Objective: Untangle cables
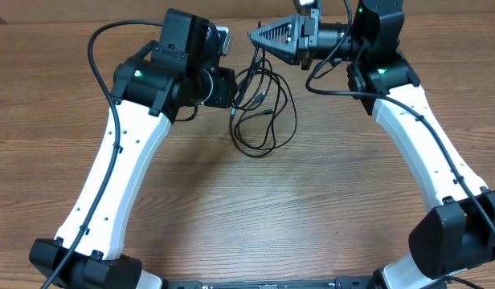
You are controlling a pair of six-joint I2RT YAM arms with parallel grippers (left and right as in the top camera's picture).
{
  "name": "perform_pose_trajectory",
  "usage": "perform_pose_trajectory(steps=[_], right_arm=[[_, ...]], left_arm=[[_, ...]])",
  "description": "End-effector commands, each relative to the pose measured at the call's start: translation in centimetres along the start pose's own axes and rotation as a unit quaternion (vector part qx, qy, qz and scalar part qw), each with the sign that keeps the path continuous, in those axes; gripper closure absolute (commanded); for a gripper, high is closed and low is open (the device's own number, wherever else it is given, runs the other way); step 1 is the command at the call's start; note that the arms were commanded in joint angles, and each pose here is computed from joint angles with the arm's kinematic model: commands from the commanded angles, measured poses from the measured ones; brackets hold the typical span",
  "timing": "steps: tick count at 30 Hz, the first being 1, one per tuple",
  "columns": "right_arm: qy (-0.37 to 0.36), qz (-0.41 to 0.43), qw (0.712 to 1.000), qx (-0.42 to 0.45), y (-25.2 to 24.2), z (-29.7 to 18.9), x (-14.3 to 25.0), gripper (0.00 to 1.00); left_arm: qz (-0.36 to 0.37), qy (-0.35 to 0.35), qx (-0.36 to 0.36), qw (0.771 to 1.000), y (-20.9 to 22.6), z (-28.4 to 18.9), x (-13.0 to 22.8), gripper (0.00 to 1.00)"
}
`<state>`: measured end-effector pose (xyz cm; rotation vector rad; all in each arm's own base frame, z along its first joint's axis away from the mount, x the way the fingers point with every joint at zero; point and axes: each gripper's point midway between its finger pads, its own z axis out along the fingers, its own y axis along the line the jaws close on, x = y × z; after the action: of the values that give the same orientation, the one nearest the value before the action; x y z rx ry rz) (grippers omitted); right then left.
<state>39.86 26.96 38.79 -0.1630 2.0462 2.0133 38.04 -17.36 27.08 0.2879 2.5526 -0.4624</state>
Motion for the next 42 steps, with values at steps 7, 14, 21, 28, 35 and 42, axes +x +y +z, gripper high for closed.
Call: perform_pose_trajectory(steps=[7, 14, 21, 28, 35, 42], right_arm=[[0.007, 0.025, 0.999, -0.026, 1.8, -0.1, -0.1, 0.96], [0.008, 0.026, 0.999, -0.039, 2.8, -0.2, -0.1, 0.96], [0.007, 0.035, 0.998, -0.044, 3.3, -0.2, -0.2, 0.96], [-0.005, 0.028, 0.997, -0.07, 5.2, -0.4, -0.6, 0.96], [-0.007, 0.036, 0.996, -0.076, 5.6, -0.5, -0.7, 0.96], [-0.014, 0.049, 0.996, -0.078, 5.7, -0.5, -0.9, 0.96]], left_arm=[[0.001, -0.003, 0.025, 1.0, -1.0, -0.6, 0.0, 0.47], [0.001, -0.004, 0.029, 1.0, -1.2, -0.6, -0.1, 0.44], [-0.014, 0.002, 0.035, 0.999, -1.4, -0.1, 0.0, 0.55], [-0.008, 0.036, 0.059, 0.998, -2.7, 2.6, 0.8, 0.81], [-0.004, 0.06, 0.078, 0.995, -3.8, 4.9, 1.4, 0.96], [-0.006, 0.067, 0.077, 0.995, -3.6, 5.6, 1.6, 0.96]])
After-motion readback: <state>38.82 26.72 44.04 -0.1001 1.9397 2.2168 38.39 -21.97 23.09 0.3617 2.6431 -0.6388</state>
